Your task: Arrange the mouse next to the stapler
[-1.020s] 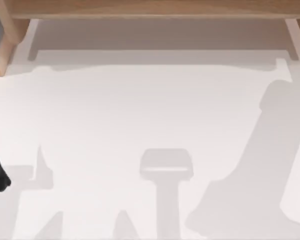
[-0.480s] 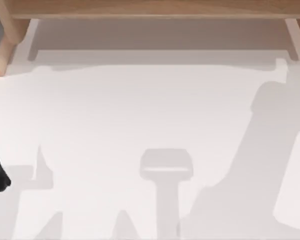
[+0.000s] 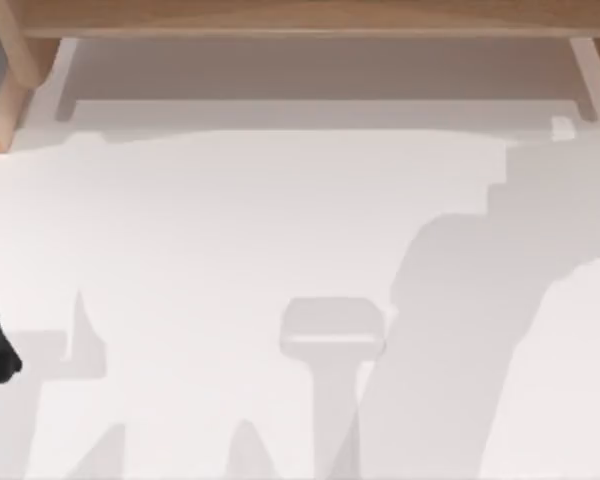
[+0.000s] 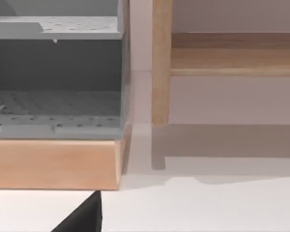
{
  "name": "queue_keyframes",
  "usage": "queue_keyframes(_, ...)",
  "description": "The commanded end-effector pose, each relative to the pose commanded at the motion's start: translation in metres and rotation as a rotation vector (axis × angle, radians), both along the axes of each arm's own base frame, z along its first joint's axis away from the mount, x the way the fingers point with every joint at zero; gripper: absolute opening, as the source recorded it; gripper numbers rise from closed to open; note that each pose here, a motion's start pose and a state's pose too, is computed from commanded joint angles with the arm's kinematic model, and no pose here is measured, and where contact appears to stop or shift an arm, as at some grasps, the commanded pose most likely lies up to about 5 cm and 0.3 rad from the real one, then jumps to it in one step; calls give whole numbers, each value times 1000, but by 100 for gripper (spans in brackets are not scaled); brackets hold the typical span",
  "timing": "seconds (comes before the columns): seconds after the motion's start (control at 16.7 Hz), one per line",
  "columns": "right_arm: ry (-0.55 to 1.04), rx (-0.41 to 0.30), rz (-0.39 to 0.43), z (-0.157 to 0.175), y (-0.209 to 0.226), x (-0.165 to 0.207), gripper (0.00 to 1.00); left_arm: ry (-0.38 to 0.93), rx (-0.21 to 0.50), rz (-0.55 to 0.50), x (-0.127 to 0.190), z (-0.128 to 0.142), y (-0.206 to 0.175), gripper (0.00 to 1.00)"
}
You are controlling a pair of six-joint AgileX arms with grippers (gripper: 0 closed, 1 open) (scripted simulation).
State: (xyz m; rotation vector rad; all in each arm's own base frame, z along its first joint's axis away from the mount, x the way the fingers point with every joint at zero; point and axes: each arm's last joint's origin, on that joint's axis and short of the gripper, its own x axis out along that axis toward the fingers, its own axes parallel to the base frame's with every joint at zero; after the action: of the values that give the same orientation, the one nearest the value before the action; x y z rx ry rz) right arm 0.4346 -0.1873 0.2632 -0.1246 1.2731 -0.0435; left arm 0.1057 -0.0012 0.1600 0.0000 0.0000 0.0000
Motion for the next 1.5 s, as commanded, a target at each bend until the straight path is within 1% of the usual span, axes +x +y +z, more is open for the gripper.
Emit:
queue_keyframes(0.12, -43, -32, -6, 22, -7, -19, 0, 0, 0, 0, 0, 0, 0, 100)
queue_keyframes(0.24, -61, -57, -22, 36, -17, -40, 0, 0, 0, 0, 0, 0, 0, 100)
queue_keyframes(0.42, -52, -79, -56, 41, -34, -72, 0, 0, 0, 0, 0, 0, 0, 100)
queue_keyframes(0.54, -27, -79, -79, 35, -44, -92, 0, 0, 0, 0, 0, 0, 0, 100)
queue_keyframes(0.72, 28, -58, -104, 15, -56, -116, 0, 0, 0, 0, 0, 0, 0, 100)
queue_keyframes(0.96, 113, 6, -102, -29, -63, -133, 0, 0, 0, 0, 0, 0, 0, 100)
queue_keyframes(1.26, 187, 89, -59, -85, -57, -135, 0, 0, 0, 0, 0, 0, 0, 100)
queue_keyframes(1.38, 195, 105, -42, -98, -54, -132, 0, 0, 0, 0, 0, 0, 0, 100)
queue_keyframes(1.5, 196, 111, -33, -103, -52, -130, 0, 0, 0, 0, 0, 0, 0, 100)
